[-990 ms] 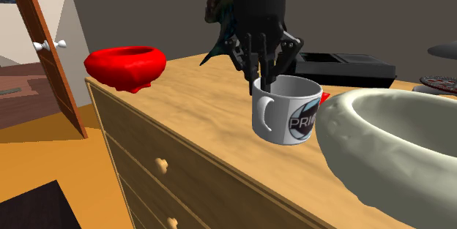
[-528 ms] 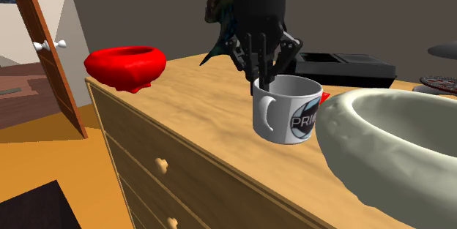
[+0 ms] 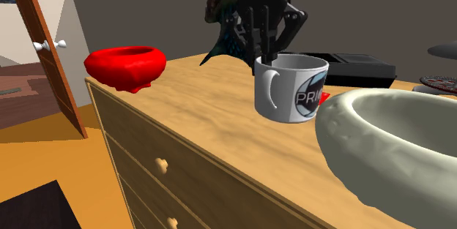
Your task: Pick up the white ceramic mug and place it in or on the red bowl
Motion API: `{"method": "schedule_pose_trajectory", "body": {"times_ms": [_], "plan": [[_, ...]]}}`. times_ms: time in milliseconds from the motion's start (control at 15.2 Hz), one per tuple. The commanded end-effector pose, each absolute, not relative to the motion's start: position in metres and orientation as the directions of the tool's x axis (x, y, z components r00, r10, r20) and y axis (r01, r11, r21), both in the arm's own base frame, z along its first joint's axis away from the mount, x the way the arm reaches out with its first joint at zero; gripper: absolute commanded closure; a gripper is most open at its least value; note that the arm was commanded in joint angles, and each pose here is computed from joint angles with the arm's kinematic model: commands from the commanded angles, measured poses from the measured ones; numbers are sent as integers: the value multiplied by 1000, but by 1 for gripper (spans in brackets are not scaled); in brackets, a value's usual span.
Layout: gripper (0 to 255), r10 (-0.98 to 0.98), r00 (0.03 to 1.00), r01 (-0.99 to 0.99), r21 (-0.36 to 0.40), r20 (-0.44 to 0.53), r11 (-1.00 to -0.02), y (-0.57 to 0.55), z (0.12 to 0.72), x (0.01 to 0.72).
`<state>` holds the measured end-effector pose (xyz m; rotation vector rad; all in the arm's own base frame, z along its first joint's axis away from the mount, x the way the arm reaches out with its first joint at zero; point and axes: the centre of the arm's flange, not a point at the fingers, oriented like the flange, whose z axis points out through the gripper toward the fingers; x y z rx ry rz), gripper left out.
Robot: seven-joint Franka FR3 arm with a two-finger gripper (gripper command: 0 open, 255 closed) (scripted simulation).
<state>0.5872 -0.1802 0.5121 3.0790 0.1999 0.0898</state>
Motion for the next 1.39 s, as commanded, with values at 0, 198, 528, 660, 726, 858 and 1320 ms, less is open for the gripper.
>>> {"method": "schedule_pose_trajectory", "body": {"times_ms": [0,198,528,660,726,858,1320], "plan": [[255,131,990,128,58,54,-990,-181,523,585],[255,131,990,128,58,54,-990,-181,539,585],[255,131,990,128,58,54,-990,-181,565,585],[255,131,990,128,58,54,-990,-181,576,585],[255,131,990,128,58,54,-990,-181,581,585],[255,131,990,128,58,54,-990,-181,592,585],[255,131,990,128,58,54,-990,-181,629,585]]}}
